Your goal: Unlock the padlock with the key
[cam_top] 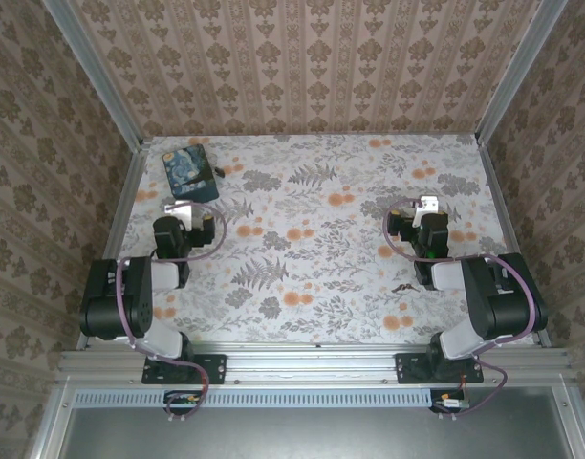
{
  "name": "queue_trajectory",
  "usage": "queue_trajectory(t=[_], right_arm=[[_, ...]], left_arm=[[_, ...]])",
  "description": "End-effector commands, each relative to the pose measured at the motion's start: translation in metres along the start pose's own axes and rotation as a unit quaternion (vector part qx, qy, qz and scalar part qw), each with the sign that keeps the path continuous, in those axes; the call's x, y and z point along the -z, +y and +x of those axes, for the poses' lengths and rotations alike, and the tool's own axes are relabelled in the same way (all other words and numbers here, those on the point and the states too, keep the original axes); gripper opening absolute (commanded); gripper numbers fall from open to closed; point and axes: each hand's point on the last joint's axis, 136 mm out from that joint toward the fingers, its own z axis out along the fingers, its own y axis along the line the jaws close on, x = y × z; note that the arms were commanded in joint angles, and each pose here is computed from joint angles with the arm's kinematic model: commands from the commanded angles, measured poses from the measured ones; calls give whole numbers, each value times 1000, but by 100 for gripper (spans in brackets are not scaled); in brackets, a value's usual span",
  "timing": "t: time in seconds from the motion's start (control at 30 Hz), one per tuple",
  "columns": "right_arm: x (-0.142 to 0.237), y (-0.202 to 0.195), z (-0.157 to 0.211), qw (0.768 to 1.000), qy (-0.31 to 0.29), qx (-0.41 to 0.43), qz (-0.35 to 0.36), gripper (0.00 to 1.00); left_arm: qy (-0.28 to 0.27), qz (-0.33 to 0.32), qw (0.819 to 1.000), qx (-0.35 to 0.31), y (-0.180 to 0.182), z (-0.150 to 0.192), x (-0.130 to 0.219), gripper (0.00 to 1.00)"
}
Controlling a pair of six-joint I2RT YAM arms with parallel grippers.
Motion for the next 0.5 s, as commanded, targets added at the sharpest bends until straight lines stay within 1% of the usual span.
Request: queue_trajectory(t=[0.0, 0.03, 0.07, 0.1, 0.13, 0.17, 0.23, 0.33, 0.4, 0.47], right_arm=[[9, -4, -26, 1000, -13, -13, 8, 100], [15, -3, -32, 1000, -13, -13, 3, 100], [19, 0, -36, 1000, 1, -17, -5, 100], [22, 3, -41, 999, 21, -24, -13, 100], [25, 7, -47, 999, 29, -28, -19, 100], [28, 13, -54, 999, 31, -22, -25, 100], [34, 26, -66, 999, 27, 1, -38, 100], [41, 47, -83, 998, 32, 12, -62, 100], [47, 65, -93, 996, 31, 21, -81, 100], [55, 84, -99, 993, 28, 29, -108, 100]], left_arm=[[-5, -95, 995, 42, 39, -48, 18, 100], [-5, -132, 990, 54, 54, -59, 24, 100], [6, -162, 984, 77, 75, -69, 30, 100], [29, -182, 976, 116, 95, -70, 31, 100], [51, -189, 968, 155, 110, -68, 29, 100], [70, -181, 962, 192, 122, -69, 21, 100], [91, -159, 957, 223, 129, -72, 0, 100], [114, -103, 958, 240, 121, -84, -41, 100], [128, -48, 955, 263, 112, -92, -71, 100], [140, 10, 944, 297, 101, -96, -97, 95]])
